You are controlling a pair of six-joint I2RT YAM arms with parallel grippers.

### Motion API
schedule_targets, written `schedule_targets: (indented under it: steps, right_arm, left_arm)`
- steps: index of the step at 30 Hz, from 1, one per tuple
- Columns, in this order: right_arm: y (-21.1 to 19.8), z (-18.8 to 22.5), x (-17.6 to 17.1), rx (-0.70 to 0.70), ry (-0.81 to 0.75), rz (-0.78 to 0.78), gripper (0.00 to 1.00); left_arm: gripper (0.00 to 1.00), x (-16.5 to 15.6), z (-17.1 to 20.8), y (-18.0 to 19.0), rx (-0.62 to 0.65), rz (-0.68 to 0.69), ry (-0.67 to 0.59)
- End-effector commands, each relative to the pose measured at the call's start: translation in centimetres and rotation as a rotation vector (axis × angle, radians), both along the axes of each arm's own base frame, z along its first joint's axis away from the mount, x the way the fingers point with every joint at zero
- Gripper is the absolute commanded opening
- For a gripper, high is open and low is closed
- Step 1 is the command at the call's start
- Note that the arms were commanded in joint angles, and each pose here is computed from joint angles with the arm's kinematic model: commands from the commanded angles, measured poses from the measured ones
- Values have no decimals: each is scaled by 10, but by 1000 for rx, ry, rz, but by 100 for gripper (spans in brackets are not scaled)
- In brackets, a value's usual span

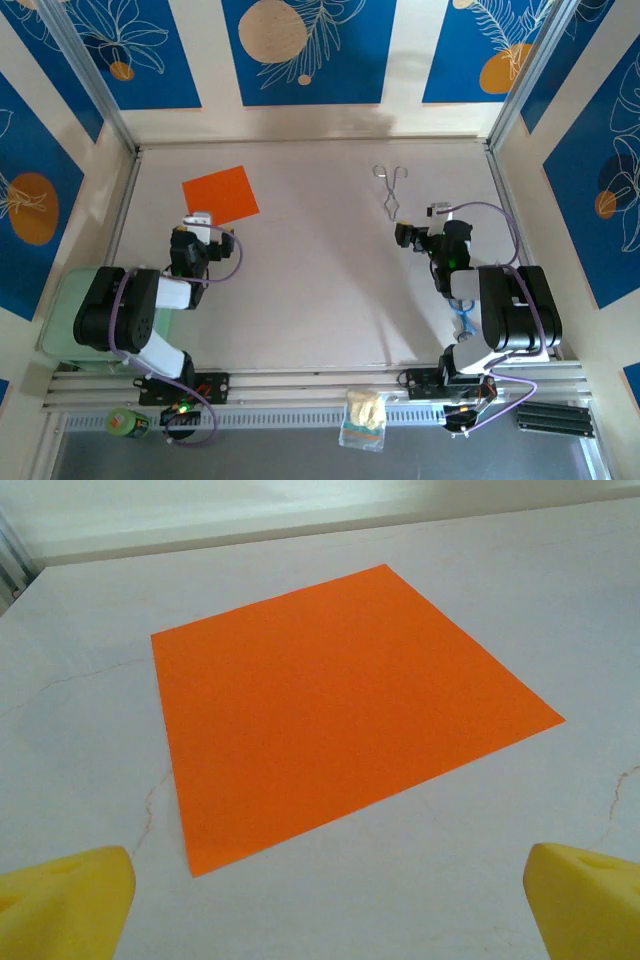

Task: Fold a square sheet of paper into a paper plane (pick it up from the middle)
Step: Move the square sheet of paper to the center of the table.

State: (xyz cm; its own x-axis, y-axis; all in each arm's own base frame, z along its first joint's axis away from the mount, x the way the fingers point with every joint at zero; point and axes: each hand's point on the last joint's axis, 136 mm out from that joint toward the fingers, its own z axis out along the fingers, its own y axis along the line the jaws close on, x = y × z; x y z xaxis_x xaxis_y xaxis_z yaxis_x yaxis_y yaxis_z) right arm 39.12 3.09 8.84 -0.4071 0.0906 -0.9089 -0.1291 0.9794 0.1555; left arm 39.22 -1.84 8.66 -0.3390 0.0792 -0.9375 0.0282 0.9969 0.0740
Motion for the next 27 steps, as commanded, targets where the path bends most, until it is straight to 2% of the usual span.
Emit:
schedule_targets:
  steps: [1, 27]
  right_arm:
    - [1, 5, 5, -11, -16, 17, 99]
    - [1, 5, 5, -9, -15, 17, 99]
  left_arm:
    - [99, 3, 5, -16, 4, -108, -16]
    - [99, 4, 5, -15, -7, -107, -12]
